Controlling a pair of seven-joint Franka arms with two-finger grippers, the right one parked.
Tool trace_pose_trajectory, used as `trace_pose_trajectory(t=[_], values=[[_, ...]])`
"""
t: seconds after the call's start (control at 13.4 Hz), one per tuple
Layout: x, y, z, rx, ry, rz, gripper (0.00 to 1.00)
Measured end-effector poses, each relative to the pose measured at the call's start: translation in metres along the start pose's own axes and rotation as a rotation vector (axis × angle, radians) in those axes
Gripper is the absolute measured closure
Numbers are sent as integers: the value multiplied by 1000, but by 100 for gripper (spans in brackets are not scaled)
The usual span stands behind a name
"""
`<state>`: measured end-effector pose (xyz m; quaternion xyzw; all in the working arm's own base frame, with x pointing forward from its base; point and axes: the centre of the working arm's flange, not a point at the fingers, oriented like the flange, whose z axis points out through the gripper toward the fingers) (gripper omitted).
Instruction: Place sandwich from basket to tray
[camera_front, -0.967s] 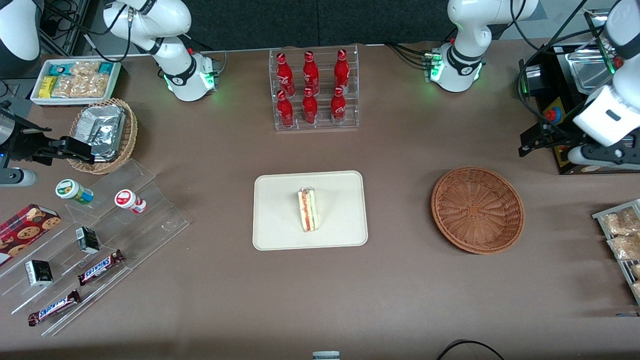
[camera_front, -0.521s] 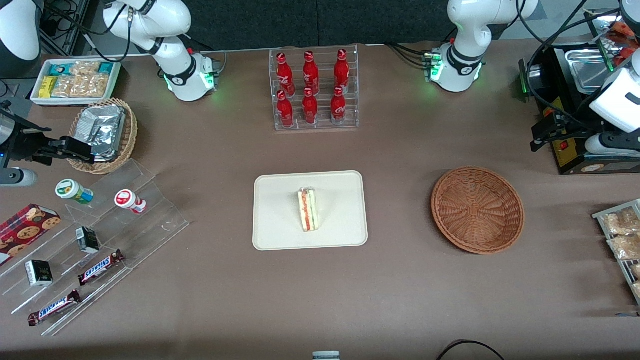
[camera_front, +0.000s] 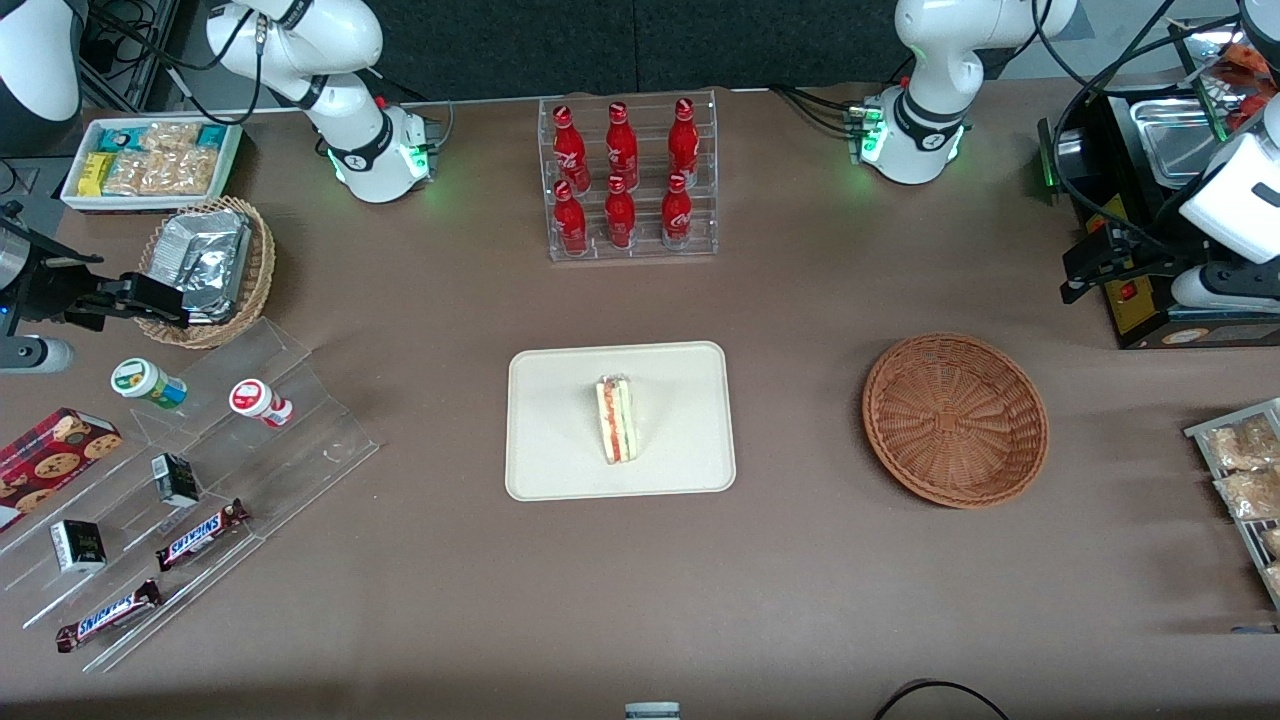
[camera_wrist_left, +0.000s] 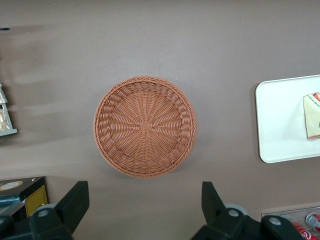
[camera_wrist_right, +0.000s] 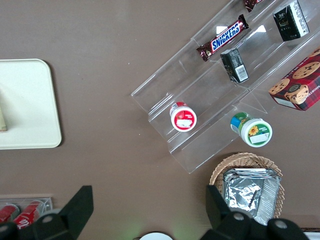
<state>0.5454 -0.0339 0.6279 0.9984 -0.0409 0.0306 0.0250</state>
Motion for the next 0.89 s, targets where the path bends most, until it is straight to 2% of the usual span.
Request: trace_pose_trajectory(t=[0.3, 0.52, 0.89], values=[[-4, 1, -7, 0, -18, -4, 0], [-4, 5, -19, 0, 0, -46, 0], [-5, 9, -22, 0, -1, -47, 0]])
